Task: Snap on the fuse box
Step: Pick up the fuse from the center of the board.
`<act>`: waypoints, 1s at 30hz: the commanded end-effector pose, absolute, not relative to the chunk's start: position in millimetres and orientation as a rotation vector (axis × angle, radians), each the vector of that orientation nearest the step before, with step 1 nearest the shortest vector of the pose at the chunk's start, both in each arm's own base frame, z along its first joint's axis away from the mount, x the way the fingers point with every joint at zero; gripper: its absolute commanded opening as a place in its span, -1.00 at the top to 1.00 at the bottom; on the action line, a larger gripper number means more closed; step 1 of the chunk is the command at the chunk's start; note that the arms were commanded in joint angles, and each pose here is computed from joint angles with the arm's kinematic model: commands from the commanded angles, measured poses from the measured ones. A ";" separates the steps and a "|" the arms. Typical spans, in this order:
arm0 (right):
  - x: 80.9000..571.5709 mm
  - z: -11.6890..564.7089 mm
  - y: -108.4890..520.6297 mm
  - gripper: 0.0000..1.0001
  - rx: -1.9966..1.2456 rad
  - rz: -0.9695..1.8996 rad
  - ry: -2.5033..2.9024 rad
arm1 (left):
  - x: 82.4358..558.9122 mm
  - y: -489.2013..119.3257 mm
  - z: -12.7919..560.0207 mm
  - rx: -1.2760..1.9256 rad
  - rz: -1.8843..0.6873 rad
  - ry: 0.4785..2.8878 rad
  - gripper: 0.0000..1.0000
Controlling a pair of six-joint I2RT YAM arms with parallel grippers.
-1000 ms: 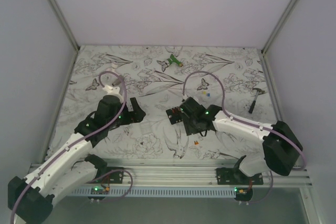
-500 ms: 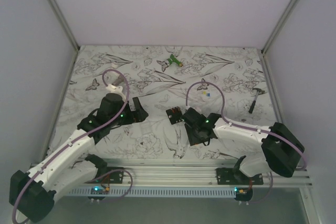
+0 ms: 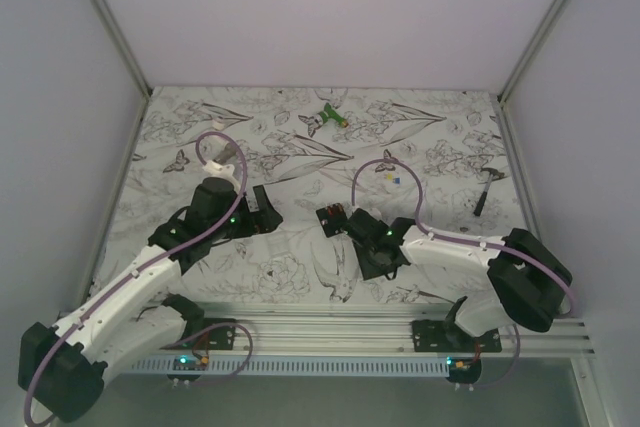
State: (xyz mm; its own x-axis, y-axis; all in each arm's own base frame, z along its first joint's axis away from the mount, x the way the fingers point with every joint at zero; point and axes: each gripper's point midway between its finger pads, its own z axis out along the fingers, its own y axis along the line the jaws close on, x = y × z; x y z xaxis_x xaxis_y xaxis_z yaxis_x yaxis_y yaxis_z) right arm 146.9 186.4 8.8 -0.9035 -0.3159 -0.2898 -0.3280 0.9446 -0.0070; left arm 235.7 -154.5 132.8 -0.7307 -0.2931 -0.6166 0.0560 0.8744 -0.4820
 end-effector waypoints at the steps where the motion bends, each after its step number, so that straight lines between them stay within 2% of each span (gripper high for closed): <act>1: 147.5 0.7 186.8 0.22 -0.450 0.042 2.807 | 236.4 -157.3 140.4 -0.179 -0.651 2.312 -1.00; 10: 153.9 8.5 191.4 0.50 -0.461 0.072 2.760 | 235.5 -161.6 140.9 -0.179 -0.676 2.323 -1.00; 15: 170.6 28.9 210.6 0.58 -0.502 0.167 2.658 | 233.4 -171.7 143.9 -0.174 -0.747 2.333 -0.99; 21: 193.5 71.3 246.9 0.63 -0.649 0.346 2.438 | 230.5 -198.4 153.9 -0.164 -0.945 2.328 -0.92; 30: 211.0 137.2 298.9 0.62 -0.815 0.599 2.102 | 231.3 -236.9 171.9 -0.116 -1.187 2.331 -0.62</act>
State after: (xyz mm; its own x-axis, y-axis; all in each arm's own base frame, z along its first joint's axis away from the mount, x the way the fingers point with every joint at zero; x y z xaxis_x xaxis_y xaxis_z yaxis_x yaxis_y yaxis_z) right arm 198.5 263.1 90.9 -0.6395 -0.3747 -0.6713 -0.6009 0.7883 0.1323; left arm 230.9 -213.7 142.6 -0.8506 -0.3141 -0.4217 0.0863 0.7077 -0.7012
